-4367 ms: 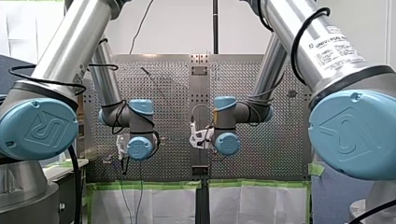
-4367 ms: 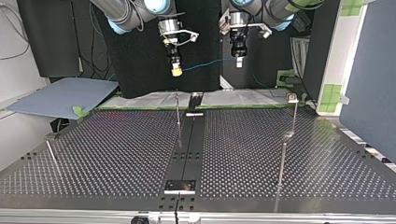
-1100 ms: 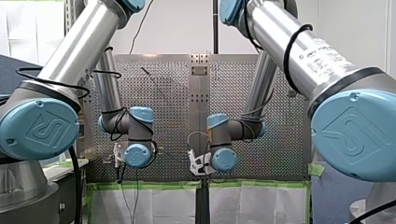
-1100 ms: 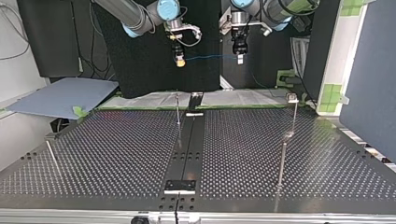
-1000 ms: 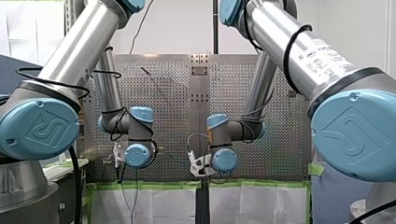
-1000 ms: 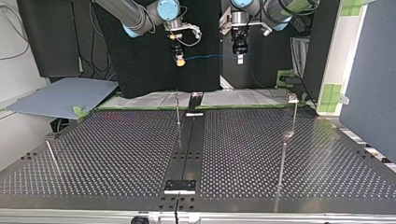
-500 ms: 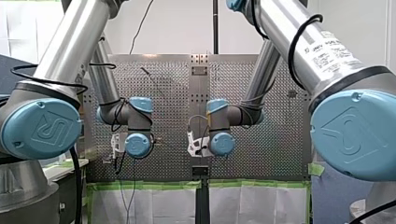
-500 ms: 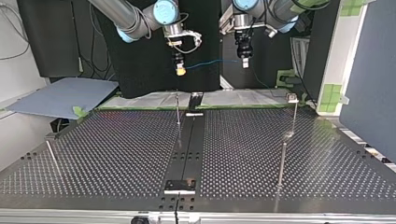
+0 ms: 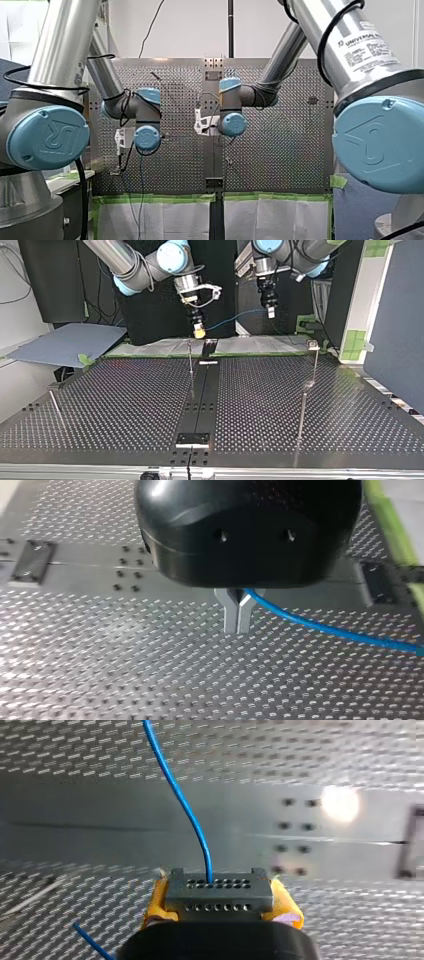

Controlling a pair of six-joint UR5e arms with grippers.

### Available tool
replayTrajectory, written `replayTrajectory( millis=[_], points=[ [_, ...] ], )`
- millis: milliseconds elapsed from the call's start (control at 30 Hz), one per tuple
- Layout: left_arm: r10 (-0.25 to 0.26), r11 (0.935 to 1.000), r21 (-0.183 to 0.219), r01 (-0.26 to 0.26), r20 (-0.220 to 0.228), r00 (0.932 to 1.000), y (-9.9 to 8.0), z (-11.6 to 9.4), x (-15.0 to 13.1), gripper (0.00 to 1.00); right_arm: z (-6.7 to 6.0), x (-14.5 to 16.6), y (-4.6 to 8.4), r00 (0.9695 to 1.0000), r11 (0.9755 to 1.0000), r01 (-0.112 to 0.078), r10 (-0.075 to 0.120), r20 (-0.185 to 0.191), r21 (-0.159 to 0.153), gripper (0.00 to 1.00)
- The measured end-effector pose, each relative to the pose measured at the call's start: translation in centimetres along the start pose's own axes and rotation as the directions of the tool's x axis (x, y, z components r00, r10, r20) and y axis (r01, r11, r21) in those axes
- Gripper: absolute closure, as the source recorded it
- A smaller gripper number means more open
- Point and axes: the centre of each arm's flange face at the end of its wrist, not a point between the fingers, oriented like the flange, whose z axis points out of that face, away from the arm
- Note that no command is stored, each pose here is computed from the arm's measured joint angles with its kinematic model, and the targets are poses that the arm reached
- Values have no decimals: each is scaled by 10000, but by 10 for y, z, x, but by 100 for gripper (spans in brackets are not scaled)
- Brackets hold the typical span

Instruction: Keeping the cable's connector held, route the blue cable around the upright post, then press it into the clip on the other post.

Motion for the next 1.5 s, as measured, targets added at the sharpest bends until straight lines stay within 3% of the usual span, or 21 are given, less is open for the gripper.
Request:
replayTrajectory(
  millis=[133, 300, 433, 600, 900, 1133, 1333, 1400, 1500],
  points=[
    [-343, 9993, -148, 348, 351, 9988, -6, 12, -28, 100, 9, 34, -1, 9987, 9998, -94, 104, -502, 198, 100],
    [-648, 9971, -357, 674, 708, 9954, -9, 23, -57, 100, 19, 57, -4, 9966, 9991, -131, 163, -813, 398, 100],
    [-934, 9928, -652, 1008, 1079, 9898, -10, 33, -87, 100, 27, 71, -5, 9948, 9981, -211, 268, -982, 579, 100],
    [-1246, 9878, -739, 1368, 1500, 9808, -12, 42, -124, 100, 39, 90, -8, 9910, 9953, -381, 491, -1247, 896, 100],
    [-1832, 9757, -776, 2047, 2231, 9574, -9, 52, -189, 100, 59, 129, -11, 9816, 9910, -537, 749, -1756, 1227, 100],
    [-2247, 9645, -725, 2539, 2799, 9334, -2, 54, -242, 100, 67, 150, -12, 9784, 9900, -561, 803, -1904, 1293, 100],
    [-2500, 9588, -474, 2802, 3277, 9111, 5, 52, -290, 100, 76, 174, -12, 9716, 9876, -729, 1018, -2135, 1392, 100],
    [-2529, 9587, -392, 2818, 3362, 9072, 6, 53, -301, 100, 79, 181, -13, 9689, 9864, -783, 1094, -2219, 1444, 100],
    [-2476, 9618, -280, 2723, 3348, 9092, 6, 59, -311, 100, 83, 194, -13, 9634, 9844, -877, 1228, -2382, 1527, 100]
  ],
)
